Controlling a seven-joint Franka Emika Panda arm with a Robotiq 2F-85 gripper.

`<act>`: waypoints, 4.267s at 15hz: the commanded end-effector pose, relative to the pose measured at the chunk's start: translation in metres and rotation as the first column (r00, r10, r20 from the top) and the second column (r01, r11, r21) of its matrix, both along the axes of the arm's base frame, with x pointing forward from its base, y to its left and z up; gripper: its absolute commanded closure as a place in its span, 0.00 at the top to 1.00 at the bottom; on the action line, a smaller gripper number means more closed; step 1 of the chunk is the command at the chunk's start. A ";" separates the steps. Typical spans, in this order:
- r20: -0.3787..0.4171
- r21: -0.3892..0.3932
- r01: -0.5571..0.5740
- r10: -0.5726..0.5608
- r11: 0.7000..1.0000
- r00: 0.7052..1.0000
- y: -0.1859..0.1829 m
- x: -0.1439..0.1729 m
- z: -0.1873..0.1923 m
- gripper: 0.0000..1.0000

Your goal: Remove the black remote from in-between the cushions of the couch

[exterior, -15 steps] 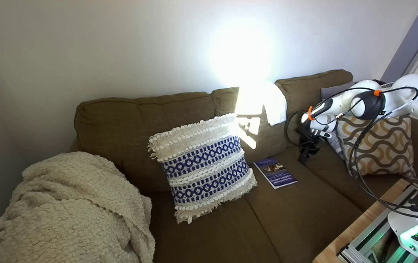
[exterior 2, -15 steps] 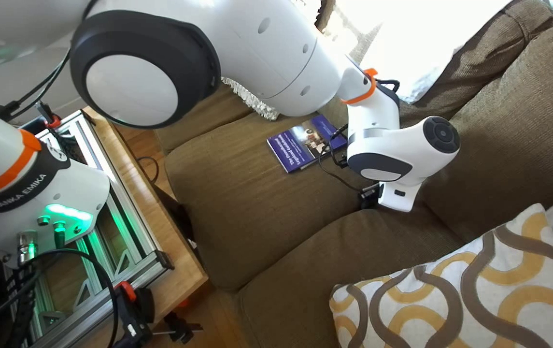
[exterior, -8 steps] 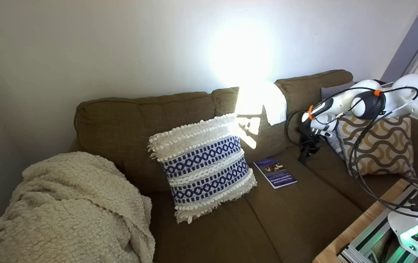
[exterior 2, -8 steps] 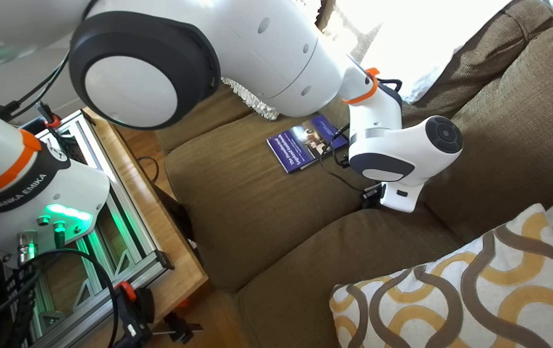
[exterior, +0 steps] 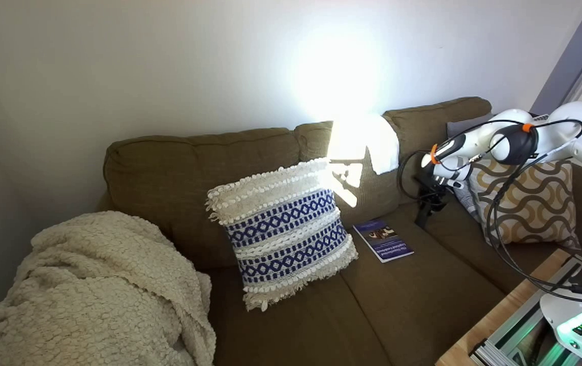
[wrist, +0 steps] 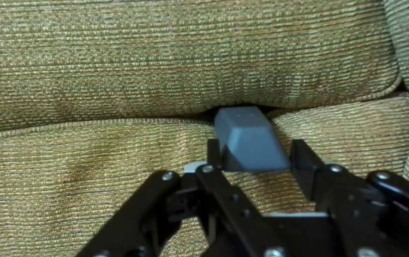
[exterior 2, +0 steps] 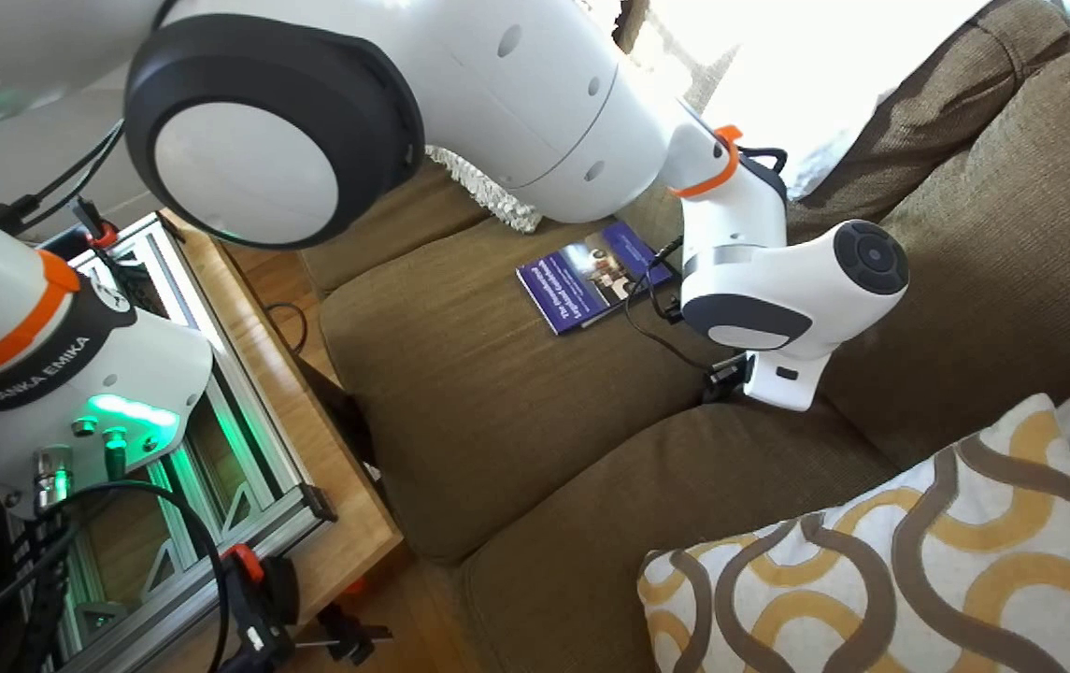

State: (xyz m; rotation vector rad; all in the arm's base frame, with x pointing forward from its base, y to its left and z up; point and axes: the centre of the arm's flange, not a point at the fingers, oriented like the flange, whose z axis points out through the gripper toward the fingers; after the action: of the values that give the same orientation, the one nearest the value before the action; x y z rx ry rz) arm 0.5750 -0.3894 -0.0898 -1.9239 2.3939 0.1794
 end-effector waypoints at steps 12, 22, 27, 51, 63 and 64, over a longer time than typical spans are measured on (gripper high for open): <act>0.017 0.062 0.016 -0.017 0.998 1.000 -0.013 0.006 0.030 0.98; -0.041 0.104 0.013 -0.009 0.994 0.999 -0.015 0.015 -0.016 1.00; -0.051 0.075 0.004 0.000 0.997 0.999 -0.013 0.020 -0.026 1.00; -0.067 -0.029 -0.007 0.005 1.000 0.998 -0.010 0.023 -0.039 0.26; -0.156 0.097 -0.028 0.043 0.995 0.987 -0.012 -0.003 0.004 0.26; -0.162 0.106 -0.032 0.049 0.994 0.986 -0.012 -0.004 0.005 0.26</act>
State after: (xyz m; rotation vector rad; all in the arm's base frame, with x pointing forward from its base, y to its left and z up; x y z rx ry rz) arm 0.5726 -0.3905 -0.0827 -1.9910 2.3859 0.4031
